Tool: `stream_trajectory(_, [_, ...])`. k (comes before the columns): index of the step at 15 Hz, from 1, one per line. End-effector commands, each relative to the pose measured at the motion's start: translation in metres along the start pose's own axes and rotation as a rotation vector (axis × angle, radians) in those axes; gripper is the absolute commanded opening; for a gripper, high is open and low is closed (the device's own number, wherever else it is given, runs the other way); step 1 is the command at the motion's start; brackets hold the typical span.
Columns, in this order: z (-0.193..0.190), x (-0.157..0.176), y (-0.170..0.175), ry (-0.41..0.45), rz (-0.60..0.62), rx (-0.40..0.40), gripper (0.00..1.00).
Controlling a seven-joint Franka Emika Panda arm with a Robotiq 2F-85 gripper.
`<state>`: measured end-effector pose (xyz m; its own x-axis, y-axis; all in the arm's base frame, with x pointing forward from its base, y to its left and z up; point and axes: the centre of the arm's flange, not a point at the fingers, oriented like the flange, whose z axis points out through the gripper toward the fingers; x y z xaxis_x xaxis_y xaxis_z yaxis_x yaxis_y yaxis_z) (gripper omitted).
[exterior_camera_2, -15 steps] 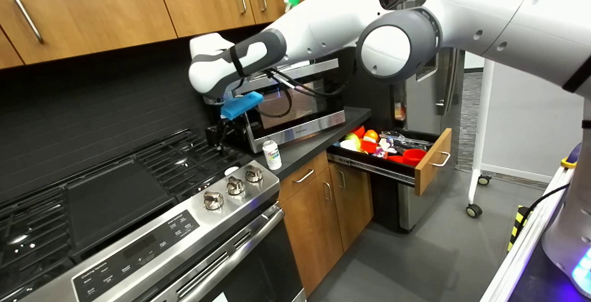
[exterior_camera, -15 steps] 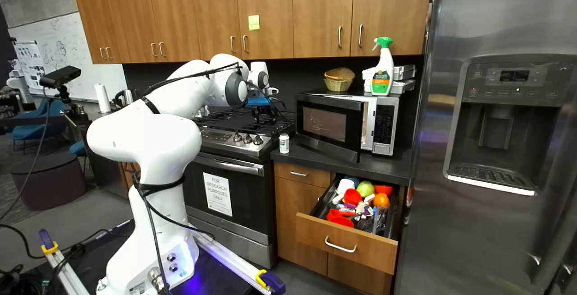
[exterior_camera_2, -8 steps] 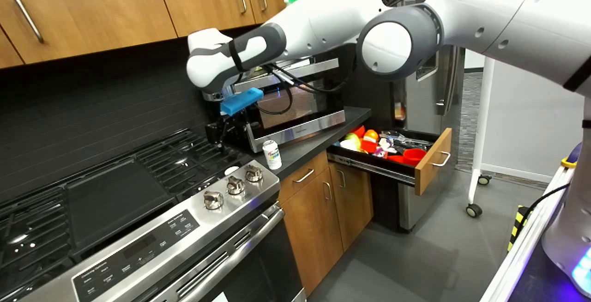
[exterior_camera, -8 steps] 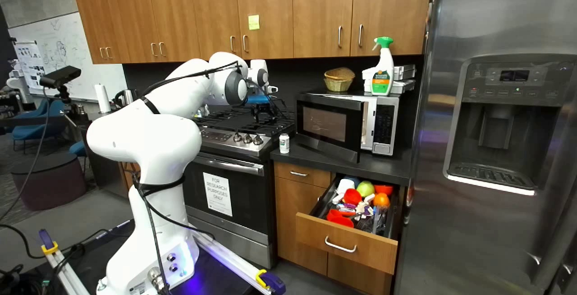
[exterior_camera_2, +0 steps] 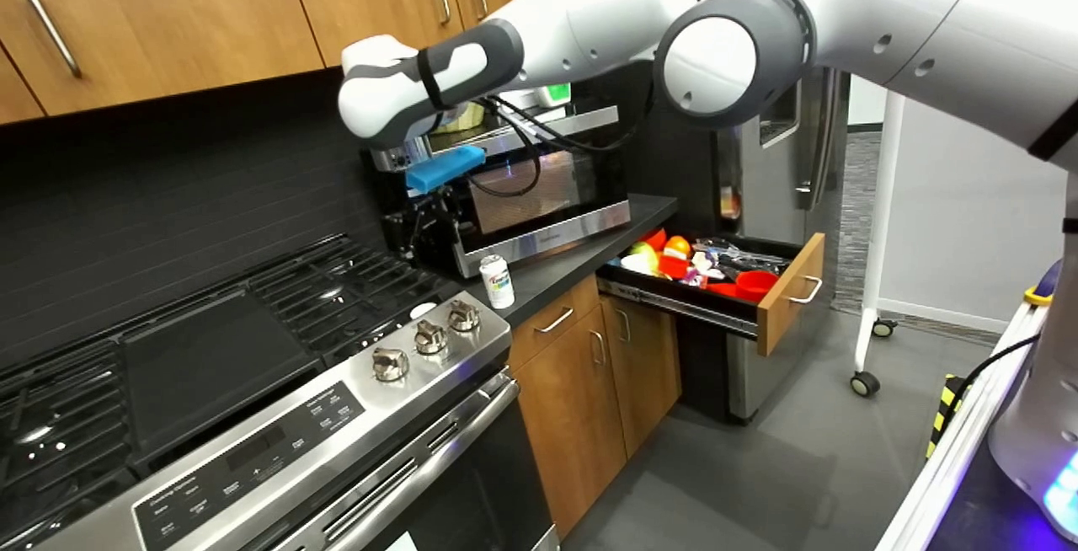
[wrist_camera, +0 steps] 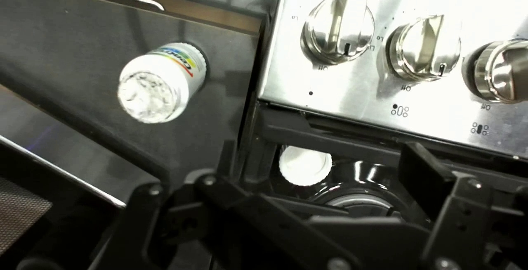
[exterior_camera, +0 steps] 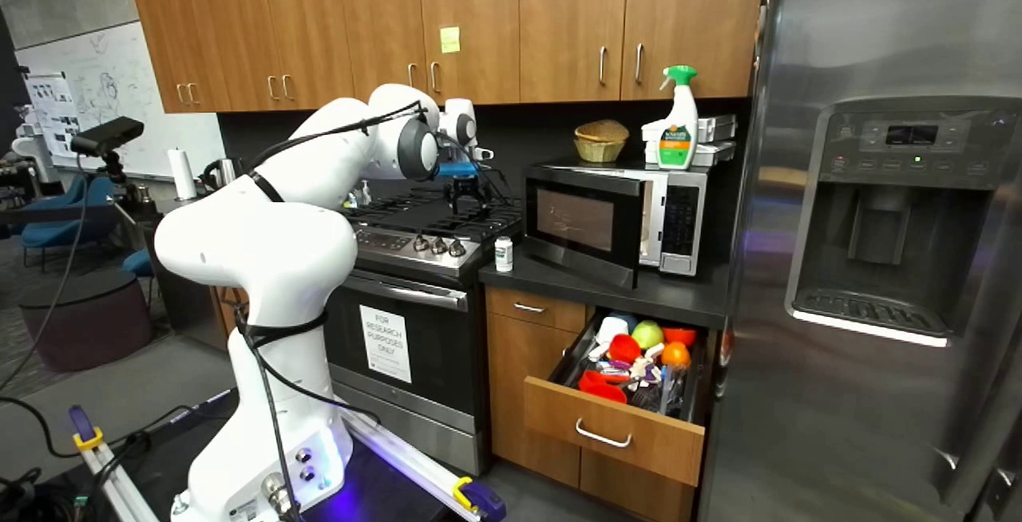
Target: Take the lid off of the white bottle
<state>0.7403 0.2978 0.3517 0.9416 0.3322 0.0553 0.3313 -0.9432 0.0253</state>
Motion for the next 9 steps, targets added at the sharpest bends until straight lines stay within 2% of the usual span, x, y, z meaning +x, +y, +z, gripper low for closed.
stream_trajectory(1, [-0.039,-0.053,0.021,-0.041,0.019,0.016,1.0])
stream_trajectory(5, [-0.057,-0.072,0.029,-0.076,0.042,0.039,1.0])
stream_trajectory(9, [-0.057,-0.092,0.021,-0.125,0.05,0.081,1.0])
